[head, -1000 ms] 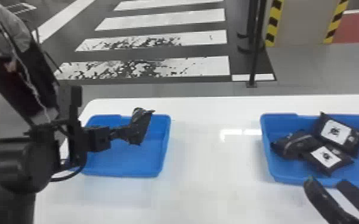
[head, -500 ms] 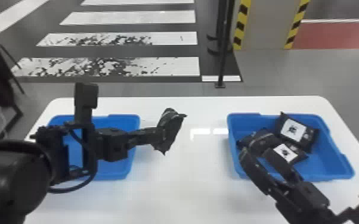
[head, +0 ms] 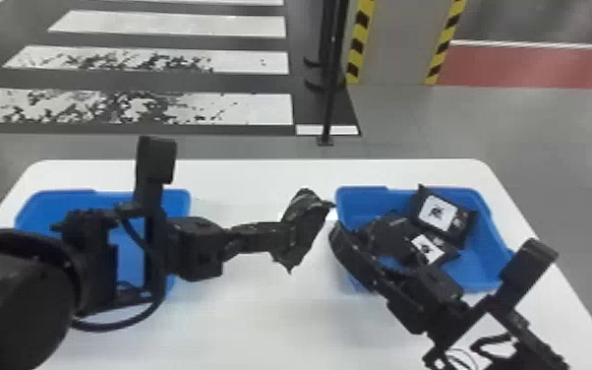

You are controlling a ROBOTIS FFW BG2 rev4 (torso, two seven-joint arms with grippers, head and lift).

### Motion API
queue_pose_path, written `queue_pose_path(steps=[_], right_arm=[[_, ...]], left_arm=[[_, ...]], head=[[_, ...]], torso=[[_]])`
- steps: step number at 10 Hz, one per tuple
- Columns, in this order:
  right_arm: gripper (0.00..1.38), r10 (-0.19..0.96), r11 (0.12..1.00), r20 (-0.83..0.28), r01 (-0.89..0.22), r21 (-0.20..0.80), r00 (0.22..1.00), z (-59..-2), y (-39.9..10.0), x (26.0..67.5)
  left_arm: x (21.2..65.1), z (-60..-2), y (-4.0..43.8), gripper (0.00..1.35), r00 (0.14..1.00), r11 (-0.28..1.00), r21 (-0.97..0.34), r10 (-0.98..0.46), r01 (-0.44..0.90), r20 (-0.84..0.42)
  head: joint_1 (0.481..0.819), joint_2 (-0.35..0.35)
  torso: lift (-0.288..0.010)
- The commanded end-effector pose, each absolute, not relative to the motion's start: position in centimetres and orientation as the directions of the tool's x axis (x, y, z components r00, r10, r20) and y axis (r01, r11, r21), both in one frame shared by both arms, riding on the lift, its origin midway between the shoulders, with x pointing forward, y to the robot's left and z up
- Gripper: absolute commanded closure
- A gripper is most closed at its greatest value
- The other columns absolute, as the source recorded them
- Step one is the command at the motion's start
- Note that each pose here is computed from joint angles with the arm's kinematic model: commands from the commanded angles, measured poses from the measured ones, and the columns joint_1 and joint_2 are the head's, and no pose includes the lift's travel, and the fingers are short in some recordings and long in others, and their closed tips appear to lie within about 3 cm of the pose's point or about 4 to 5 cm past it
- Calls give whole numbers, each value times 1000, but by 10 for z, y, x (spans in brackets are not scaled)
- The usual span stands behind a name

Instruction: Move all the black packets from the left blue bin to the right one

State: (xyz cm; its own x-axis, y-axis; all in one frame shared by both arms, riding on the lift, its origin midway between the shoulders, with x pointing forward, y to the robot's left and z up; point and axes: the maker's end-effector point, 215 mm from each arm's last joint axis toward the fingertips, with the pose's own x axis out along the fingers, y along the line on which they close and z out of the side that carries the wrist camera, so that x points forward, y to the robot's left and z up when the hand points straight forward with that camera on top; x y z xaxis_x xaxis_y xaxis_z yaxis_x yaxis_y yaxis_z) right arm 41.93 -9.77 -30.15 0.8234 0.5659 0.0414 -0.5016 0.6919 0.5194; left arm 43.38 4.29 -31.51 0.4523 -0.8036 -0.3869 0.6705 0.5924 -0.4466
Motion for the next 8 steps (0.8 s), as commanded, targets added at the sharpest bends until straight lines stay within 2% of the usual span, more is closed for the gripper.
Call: queue_pose_path(steps=[1,4,5,6,7,8], right_arm=[[125,567,686,47,-503,526,822,-301,-96,423],[128,584,666,61,-520,535,810,-298,-82,429],[188,586,663,60,-520,538,808,-299,-81,432],[568,587,659,55,-517,547,807,-304,-80,434],[1053,586,665,55,-518,537,809,-302,-81,435],[1254,586,658,57,-516,548,808,-303,-81,435]], left_arm=[[427,-312,29,1202,423,562,-457,-824,689,-377],[415,-307,4,1202,373,512,-464,-855,723,-362],[412,-307,-2,1202,357,499,-467,-861,730,-362],[409,-307,-6,1202,347,490,-472,-866,733,-361],[407,-308,-6,1202,344,488,-475,-867,732,-360],[408,-307,-5,1202,347,490,-476,-866,731,-359]], head=[[695,-70],[695,-94],[695,-99],[695,-107],[695,-112],[695,-116]], torso=[[-139],[-139],[-139],[-139],[-139],[-139]])
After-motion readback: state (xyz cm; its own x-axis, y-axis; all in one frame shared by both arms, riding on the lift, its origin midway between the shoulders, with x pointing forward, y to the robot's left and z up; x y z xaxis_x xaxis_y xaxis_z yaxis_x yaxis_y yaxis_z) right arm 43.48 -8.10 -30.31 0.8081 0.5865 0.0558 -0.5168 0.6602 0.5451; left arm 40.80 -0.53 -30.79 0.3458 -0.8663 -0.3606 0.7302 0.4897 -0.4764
